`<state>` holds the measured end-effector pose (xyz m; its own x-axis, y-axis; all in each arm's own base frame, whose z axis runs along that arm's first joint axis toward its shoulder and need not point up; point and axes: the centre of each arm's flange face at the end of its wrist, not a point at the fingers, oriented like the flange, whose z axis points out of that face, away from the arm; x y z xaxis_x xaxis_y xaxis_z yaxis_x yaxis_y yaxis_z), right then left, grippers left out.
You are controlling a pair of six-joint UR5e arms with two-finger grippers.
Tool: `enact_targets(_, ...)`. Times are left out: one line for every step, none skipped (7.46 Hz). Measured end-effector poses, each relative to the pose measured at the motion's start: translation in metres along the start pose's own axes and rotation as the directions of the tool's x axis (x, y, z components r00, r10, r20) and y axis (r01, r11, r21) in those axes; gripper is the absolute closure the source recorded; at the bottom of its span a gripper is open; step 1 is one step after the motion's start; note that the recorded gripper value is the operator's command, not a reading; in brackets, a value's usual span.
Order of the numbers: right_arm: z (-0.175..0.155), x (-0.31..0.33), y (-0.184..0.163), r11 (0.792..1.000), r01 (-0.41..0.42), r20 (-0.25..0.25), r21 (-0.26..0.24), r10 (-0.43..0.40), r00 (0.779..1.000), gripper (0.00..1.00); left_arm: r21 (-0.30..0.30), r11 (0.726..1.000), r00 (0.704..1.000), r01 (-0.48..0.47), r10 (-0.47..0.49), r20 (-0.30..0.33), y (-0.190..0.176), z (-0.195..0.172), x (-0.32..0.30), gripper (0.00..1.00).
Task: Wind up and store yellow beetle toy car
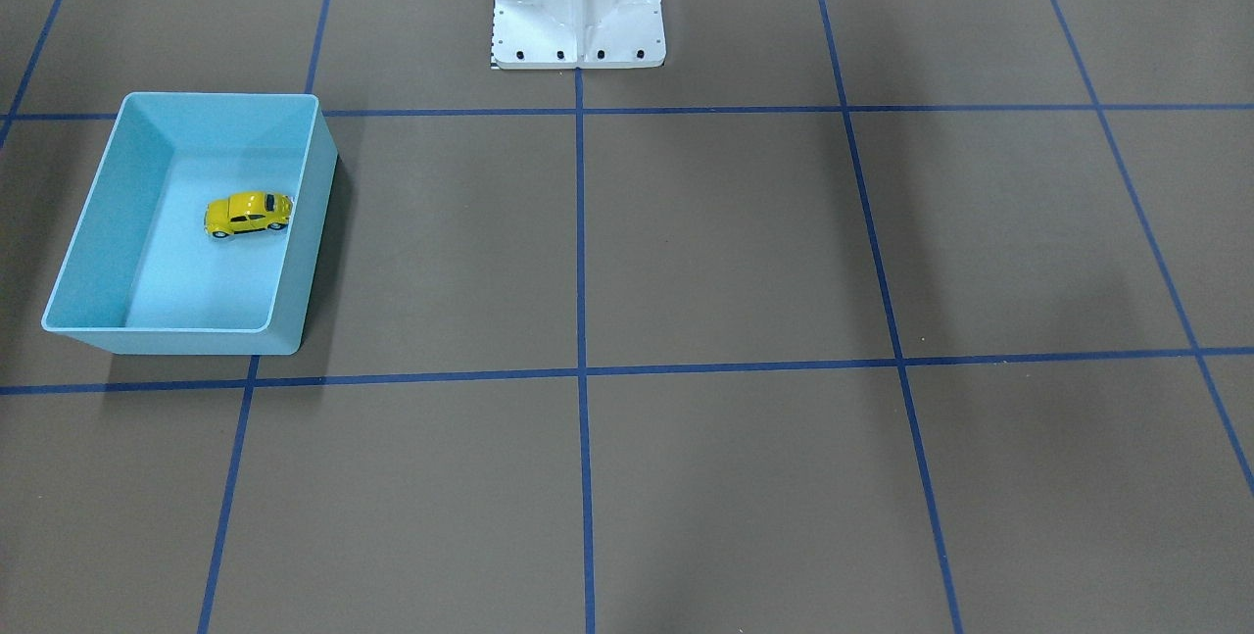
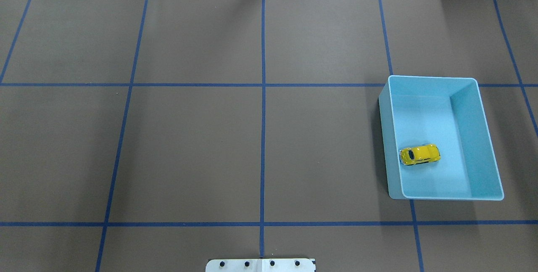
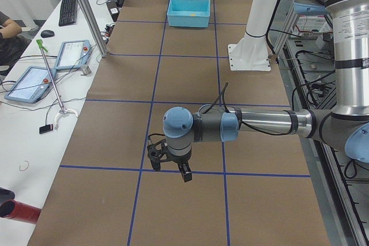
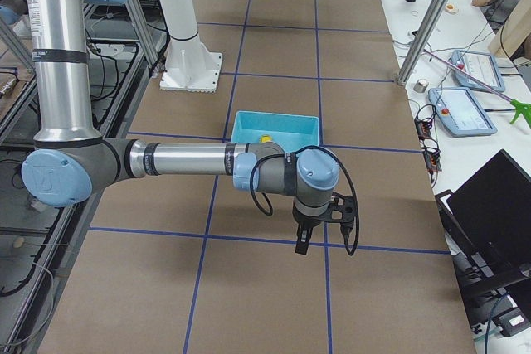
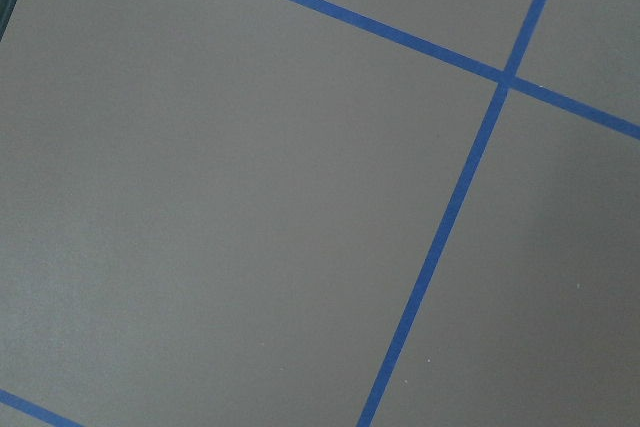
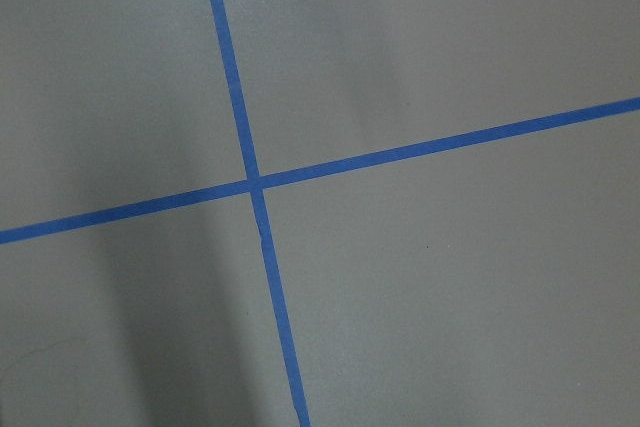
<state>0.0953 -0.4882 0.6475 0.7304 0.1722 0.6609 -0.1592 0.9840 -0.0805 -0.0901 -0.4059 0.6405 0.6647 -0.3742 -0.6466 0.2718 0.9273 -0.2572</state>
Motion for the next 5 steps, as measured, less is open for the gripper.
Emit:
enact_targets(0.004,0.005,0.005,1.0,0.007,0.003,0.009,-0.007,1.0,0.0,0.0,1.0,1.0,0.0,0.0,0.0,0.0,0.0,0.0,0.0)
enact_targets(0.006,0.007,0.009,1.0,0.008,0.005,0.011,-0.008,1.0,0.0,0.001,1.0,1.0,0.0,0.0,0.0,0.0,0.0,0.0,0.0)
enact_targets(0.007,0.009,0.011,1.0,0.006,0.014,0.011,-0.006,1.0,0.0,0.001,1.0,1.0,0.001,-0.001,0.0,0.0,-0.001,0.0,0.0)
enact_targets(0.006,0.014,0.015,1.0,-0.006,0.033,0.011,0.006,0.999,0.0,0.002,1.0,1.0,0.001,-0.001,-0.001,0.0,-0.001,0.0,0.0)
enact_targets(0.005,0.024,0.023,1.0,-0.026,0.05,0.012,0.026,0.998,0.0,0.002,1.0,1.0,0.0,0.0,-0.001,0.0,-0.001,0.001,0.0)
